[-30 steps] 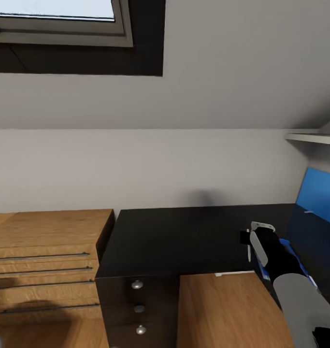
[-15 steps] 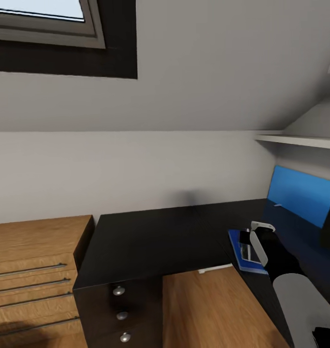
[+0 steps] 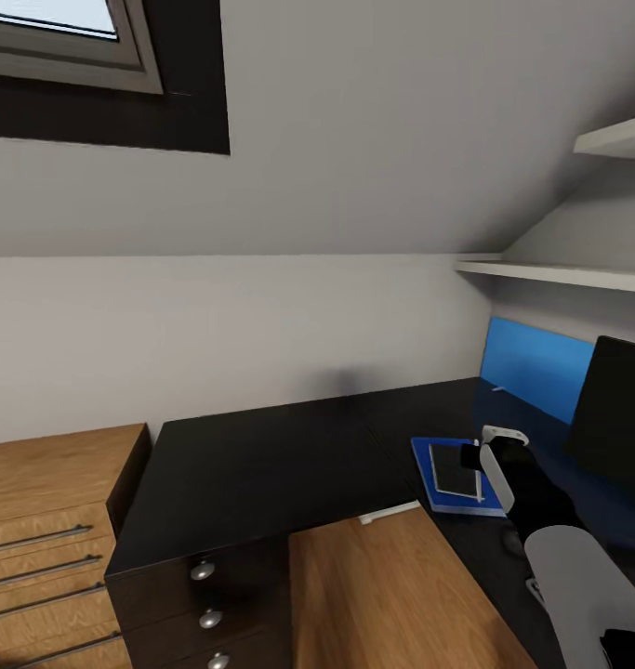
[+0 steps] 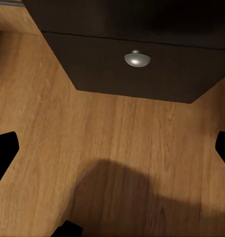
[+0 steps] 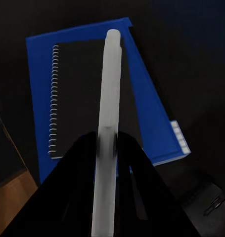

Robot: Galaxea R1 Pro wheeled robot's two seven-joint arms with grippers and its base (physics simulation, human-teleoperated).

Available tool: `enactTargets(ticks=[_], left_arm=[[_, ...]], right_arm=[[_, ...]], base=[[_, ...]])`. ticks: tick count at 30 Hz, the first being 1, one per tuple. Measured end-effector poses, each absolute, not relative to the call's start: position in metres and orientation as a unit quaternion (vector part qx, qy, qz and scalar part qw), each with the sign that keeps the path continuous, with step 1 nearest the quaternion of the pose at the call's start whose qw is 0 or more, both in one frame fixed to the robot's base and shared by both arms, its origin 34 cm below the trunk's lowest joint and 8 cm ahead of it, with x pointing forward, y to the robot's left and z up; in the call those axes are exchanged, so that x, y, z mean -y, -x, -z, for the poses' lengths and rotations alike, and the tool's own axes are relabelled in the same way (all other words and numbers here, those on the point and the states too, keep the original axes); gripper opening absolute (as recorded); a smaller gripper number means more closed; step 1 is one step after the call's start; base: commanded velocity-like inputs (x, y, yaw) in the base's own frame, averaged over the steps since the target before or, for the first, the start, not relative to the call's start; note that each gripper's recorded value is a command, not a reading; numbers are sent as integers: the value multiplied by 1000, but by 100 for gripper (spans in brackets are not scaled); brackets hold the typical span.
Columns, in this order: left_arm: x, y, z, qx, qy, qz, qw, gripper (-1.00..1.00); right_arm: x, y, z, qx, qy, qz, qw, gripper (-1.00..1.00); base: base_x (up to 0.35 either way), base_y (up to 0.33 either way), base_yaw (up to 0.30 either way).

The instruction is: In the bedroom, organize the workspace by keeping the computer under the desk, ensuring the monitor is on the desk, placing the keyboard on the desk next to the monitor, placing the mouse on the desk next to the keyboard, moving the folder from the swivel chair onto the desk next to the mouse, stacking the notebook on top of the folder with the pen on top of the notebook, and positioning the swivel chair next to the desk.

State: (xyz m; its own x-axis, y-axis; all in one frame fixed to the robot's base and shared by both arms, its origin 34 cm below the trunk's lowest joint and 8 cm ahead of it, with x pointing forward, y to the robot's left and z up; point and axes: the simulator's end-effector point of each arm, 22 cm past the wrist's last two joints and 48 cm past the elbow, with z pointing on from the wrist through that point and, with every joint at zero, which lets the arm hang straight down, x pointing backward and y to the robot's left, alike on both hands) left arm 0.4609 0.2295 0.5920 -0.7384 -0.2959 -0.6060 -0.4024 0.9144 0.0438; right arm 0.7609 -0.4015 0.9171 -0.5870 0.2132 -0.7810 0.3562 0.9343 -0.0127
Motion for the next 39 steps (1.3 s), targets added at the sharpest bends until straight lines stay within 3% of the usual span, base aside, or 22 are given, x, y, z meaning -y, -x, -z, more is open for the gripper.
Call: enactTargets(ticks=[22, 39], left_arm=[[-206, -459, -593, -931, 182, -73, 309, 100], [-205, -458, -592, -931, 182, -73, 306, 100]], right_arm=[[371, -768, -912, -892, -142, 76, 423, -100], [371, -767, -912, -892, -143, 78, 422, -100]], base=[[5, 0, 0], [283, 0, 0]])
